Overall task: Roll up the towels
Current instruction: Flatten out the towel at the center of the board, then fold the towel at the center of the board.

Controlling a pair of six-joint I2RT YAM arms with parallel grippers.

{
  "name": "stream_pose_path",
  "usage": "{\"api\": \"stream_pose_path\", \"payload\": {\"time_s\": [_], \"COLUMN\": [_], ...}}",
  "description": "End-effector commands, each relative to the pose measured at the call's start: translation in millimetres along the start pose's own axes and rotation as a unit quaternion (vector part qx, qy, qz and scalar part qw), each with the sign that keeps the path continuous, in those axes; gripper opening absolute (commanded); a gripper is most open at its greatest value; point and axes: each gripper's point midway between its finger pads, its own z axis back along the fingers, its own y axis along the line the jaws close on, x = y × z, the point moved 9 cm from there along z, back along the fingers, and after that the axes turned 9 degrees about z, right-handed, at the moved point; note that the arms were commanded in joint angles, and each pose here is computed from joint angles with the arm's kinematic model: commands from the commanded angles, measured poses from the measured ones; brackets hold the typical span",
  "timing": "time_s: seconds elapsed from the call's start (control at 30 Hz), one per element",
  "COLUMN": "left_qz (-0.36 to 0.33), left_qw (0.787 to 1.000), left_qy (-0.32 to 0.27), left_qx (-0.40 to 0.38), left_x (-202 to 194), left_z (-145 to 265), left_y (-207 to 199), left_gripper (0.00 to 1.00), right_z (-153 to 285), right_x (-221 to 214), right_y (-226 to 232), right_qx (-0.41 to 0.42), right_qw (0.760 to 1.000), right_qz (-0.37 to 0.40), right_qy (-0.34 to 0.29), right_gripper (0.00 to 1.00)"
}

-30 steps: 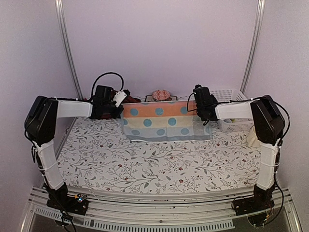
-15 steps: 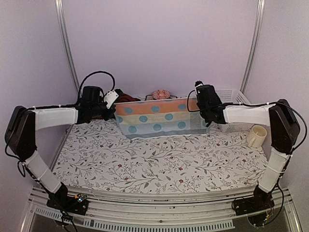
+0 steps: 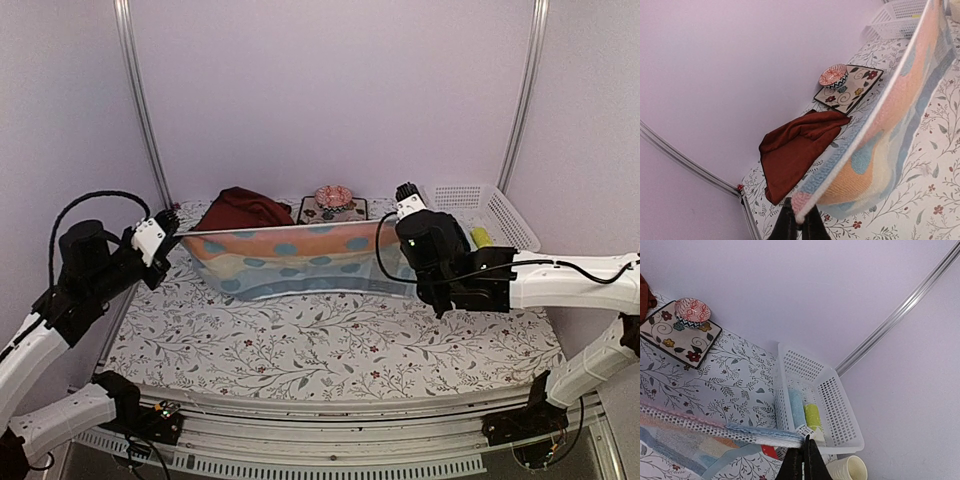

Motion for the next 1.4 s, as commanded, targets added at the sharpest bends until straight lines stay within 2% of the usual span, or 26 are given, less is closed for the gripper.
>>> {"api": "stream_pose_path", "payload": {"time_s": [0.0,0.1,0.23,0.4,0.53,0.63,0.7,0.87,1.0,1.17,1.37], "left_qz": [0.009,0.017,0.022,0.031,0.031,0.032,0.029,0.018,0.007,-0.017,-0.036], "left_qw": [0.999,0.998,0.995,0.986,0.977,0.970,0.966,0.966,0.969,0.973,0.975], "left_qy": [0.044,0.061,0.093,0.164,0.212,0.241,0.257,0.256,0.247,0.228,0.208], "left_qx": [-0.027,-0.014,0.016,0.005,-0.017,-0.021,-0.009,0.009,0.005,-0.010,-0.074], "left_x": [-18.9,-25.3,-35.7,-55.1,-66.8,-75.8,-82.1,-85.6,-87.8,-90.2,-94.4], "left_z": [17.1,14.0,-6.1,-59.7,-112.7,-152.0,-174.4,-210.6,-217.9,-202.5,-181.7], "left_y": [-9.3,-9.0,-4.3,0.1,2.6,5.8,9.5,15.9,14.8,8.5,-7.8], "left_gripper": [0.00,0.00,0.00,0.00,0.00,0.00,0.00,0.00,0.00,0.00,0.00], "right_z": [30.9,30.8,-4.3,-80.6,-132.3,-155.3,-169.5,-189.1,-199.0,-191.0,-172.8], "right_x": [-8.7,-6.5,-6.5,-24.5,-46.3,-61.4,-56.4,-60.6,-60.7,-64.7,-83.7], "right_y": [-11.2,-3.8,4.8,22.7,47.6,63.7,66.3,74.8,74.3,72.6,81.0], "right_qx": [-0.073,-0.060,-0.050,-0.033,-0.017,-0.009,-0.010,-0.014,-0.005,0.037,0.097], "right_qw": [0.997,0.998,0.998,0.994,0.988,0.985,0.986,0.985,0.985,0.984,0.978], "right_qz": [0.002,-0.017,-0.010,0.002,0.054,0.074,0.068,0.078,0.086,0.086,0.101], "right_qy": [0.016,0.010,0.043,0.108,0.142,0.157,0.155,0.156,0.151,0.153,0.152], "right_gripper": [0.01,0.01,0.01,0.01,0.01,0.01,0.01,0.02,0.02,0.02,0.01]}}
